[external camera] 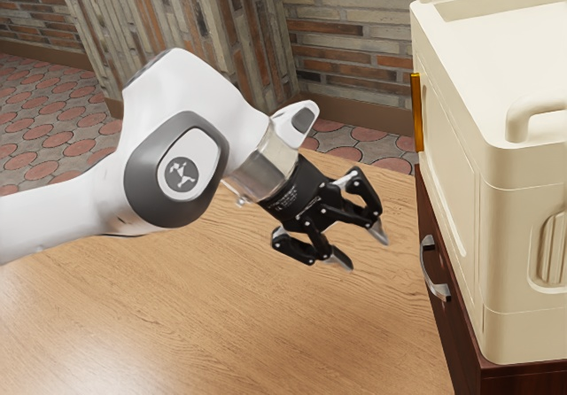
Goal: Pull the drawer handle with one arm to open the drawer
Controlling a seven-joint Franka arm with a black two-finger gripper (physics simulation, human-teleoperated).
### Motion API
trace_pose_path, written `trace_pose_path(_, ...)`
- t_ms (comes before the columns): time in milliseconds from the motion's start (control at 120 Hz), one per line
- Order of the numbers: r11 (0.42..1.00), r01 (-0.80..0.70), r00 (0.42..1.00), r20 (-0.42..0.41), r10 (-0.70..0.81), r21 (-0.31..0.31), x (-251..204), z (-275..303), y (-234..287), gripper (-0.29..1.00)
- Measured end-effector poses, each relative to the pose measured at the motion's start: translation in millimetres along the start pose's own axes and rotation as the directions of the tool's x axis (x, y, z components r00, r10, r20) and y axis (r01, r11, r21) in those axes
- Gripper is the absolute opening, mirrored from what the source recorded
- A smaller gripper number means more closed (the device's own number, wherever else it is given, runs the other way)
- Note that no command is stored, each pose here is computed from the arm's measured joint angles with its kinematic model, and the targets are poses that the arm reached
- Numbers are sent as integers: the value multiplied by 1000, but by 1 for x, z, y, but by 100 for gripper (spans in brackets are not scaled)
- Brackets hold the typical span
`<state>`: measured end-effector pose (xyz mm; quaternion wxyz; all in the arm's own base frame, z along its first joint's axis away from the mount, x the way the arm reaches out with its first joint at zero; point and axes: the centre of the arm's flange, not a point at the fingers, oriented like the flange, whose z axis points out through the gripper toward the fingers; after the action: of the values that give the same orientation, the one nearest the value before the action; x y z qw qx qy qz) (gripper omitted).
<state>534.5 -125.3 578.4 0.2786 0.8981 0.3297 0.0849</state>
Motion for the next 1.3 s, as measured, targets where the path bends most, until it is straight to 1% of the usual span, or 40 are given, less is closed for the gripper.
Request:
trace_pose_path(100, 1000, 2, 1000, 10, -2, -23, -1, 0, 2, 33)
trace_pose_path(250, 998, -42, 998, 50, 44, -41, -24, 13, 18, 38)
trace_pose_path(342, 997, -59, 997, 55, 61, -43, -22, 19, 26, 37)
trace_pose_path(433, 997, -64, 996, 57, 67, -41, -18, 24, 26, 32)
trace_pose_path(500, 997, -71, 996, 58, 73, -36, -16, 27, 25, 25)
trace_pose_path(542, 997, -75, 995, 57, 77, -35, -16, 28, 25, 23)
trace_pose_path(667, 996, -86, 996, 35, 87, -38, -12, 33, 24, 25)
trace_pose_path(975, 991, -127, 992, -24, 126, -52, -6, 37, 27, 20)
trace_pose_path(1300, 986, -157, 988, -22, 156, -58, -17, 43, 32, 19)
